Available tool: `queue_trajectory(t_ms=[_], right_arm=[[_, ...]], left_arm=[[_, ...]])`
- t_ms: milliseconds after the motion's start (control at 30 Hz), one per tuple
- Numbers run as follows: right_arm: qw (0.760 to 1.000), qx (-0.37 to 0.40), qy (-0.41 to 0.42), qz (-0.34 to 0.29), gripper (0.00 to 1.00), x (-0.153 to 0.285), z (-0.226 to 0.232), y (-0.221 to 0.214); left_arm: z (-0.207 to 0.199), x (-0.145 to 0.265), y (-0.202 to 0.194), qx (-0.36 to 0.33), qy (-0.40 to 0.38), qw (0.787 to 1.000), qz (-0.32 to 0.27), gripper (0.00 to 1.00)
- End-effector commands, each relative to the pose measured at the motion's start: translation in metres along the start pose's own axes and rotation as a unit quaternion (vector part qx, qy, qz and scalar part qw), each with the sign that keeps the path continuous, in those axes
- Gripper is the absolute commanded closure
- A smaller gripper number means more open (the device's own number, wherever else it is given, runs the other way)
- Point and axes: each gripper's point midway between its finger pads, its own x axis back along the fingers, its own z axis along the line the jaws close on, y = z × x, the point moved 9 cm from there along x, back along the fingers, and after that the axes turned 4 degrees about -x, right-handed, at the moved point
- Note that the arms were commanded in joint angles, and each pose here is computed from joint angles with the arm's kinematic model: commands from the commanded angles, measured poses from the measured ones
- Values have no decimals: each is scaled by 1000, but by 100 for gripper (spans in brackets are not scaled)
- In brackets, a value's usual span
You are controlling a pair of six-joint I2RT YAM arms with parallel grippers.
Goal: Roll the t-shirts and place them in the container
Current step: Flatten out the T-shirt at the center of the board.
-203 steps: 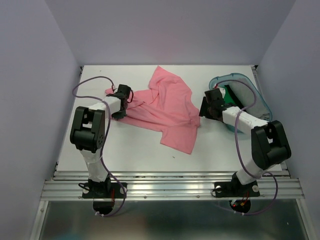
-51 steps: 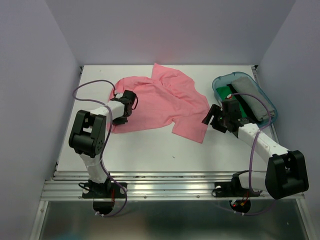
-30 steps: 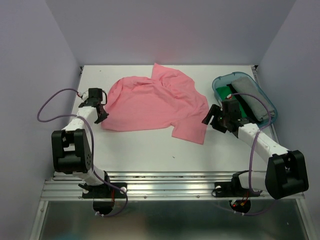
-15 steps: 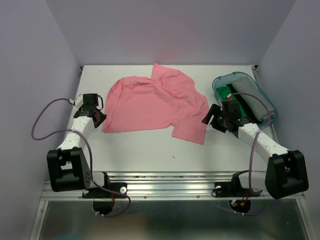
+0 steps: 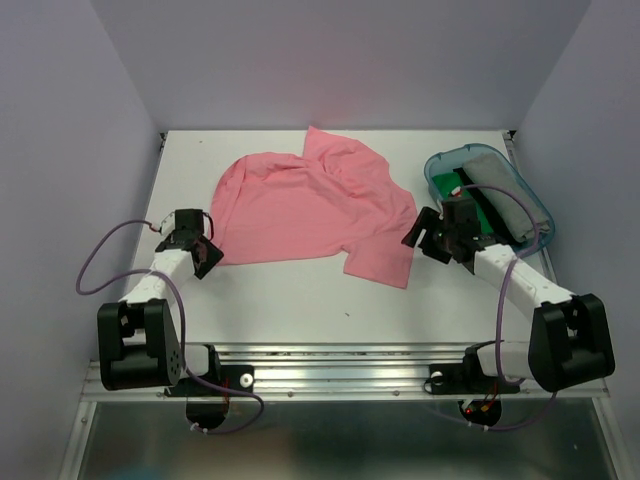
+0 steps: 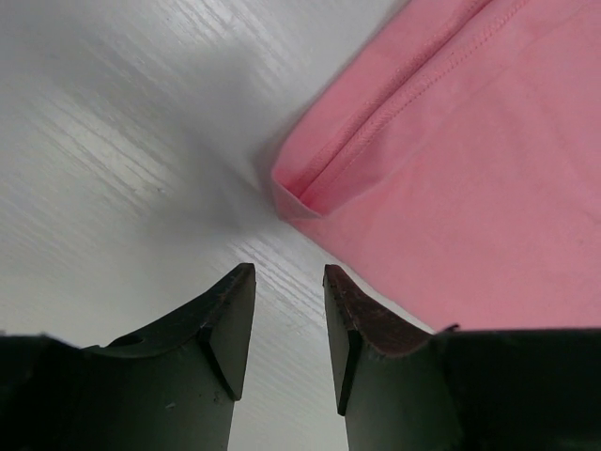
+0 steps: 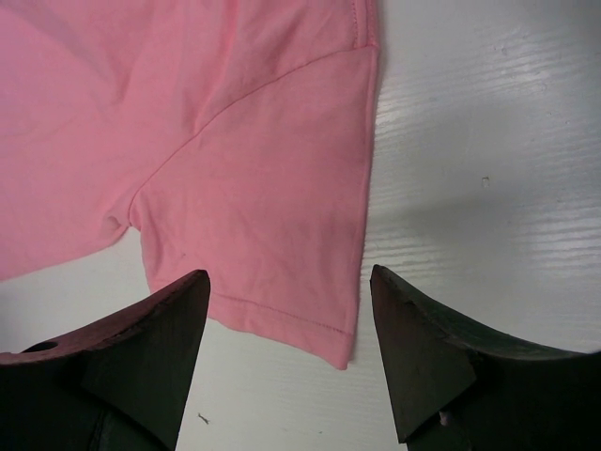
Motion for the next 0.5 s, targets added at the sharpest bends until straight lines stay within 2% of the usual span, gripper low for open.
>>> queue_trajectory(t_ms=[0, 467], right_arm=[[999, 6, 29, -19, 25, -1, 11, 12], [999, 7, 29, -22, 25, 0, 13, 14]], left_arm=[[-5, -1, 5, -14, -16, 1000, -18, 53], [-9, -22, 12, -10, 13, 999, -30, 50]])
